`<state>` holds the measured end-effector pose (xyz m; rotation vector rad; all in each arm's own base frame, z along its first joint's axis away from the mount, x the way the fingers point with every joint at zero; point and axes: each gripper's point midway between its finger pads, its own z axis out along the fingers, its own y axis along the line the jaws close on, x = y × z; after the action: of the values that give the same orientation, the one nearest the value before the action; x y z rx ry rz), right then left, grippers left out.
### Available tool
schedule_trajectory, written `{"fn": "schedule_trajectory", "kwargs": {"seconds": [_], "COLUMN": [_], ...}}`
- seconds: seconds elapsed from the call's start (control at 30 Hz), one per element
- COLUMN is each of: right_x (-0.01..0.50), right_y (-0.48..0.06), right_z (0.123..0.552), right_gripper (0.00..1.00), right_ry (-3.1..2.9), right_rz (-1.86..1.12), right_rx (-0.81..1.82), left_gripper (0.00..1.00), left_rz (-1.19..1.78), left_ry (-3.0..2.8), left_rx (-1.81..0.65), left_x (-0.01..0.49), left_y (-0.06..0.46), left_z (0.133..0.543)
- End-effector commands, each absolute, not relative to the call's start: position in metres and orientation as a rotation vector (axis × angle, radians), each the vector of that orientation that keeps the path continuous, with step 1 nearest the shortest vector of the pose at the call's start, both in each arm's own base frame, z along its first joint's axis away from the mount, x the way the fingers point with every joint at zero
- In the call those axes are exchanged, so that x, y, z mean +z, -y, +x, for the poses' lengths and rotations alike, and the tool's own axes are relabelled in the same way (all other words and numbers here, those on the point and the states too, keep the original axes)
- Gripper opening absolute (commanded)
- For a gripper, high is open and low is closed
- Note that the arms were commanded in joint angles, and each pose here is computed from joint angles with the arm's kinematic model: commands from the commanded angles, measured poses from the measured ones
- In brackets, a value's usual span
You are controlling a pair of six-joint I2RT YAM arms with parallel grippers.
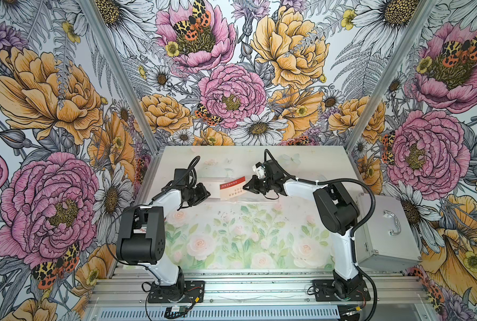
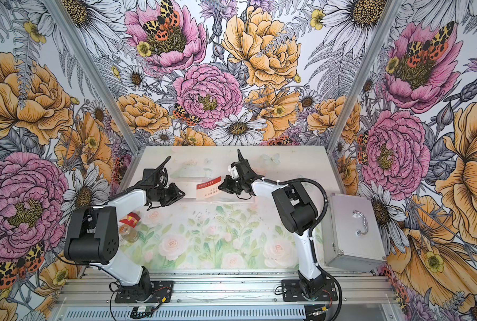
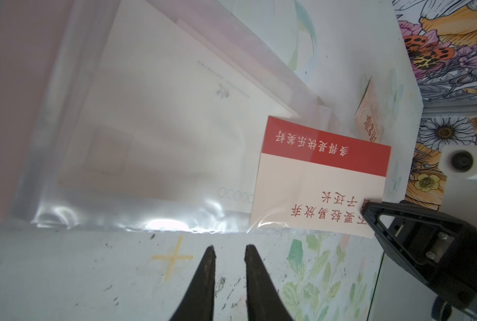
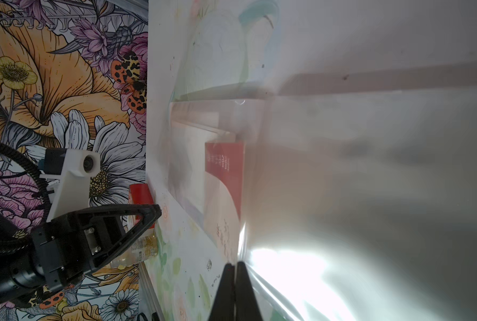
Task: Place the photos into the photo albums
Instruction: Insert the photo into the photo album.
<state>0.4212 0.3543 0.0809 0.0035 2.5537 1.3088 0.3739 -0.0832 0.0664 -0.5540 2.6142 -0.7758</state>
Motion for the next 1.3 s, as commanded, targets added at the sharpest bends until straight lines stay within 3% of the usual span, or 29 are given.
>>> {"fn": "schedule_trajectory", "kwargs": {"seconds": [0.0,0.83,1.27], "right_x": [0.088,0.060,0.079], "right_y": [-0.365,-0.423,-0.392], "right_z": [0.434,0.440,0.437], "right_gripper": [0.00,0.00,0.37], "right_ry": [-2.508,-2.550,-2.577], "right_rz": [0.000,0.052,0.004], "right_rx": [1.296,1.272,1.083], "left_gripper": [0.22,0.22,0.22], "left_rz": [-0.529,-0.500,-0.497], "left_ry": [-2.586,-2.587,-2.558], "left_rx": [-0.781,-0.780,-0.801], "left_x": [0.074,0.078,0.089], "left_y": [0.087,0.097,0.098], "left_z": [0.375,0.372,0.373]}}
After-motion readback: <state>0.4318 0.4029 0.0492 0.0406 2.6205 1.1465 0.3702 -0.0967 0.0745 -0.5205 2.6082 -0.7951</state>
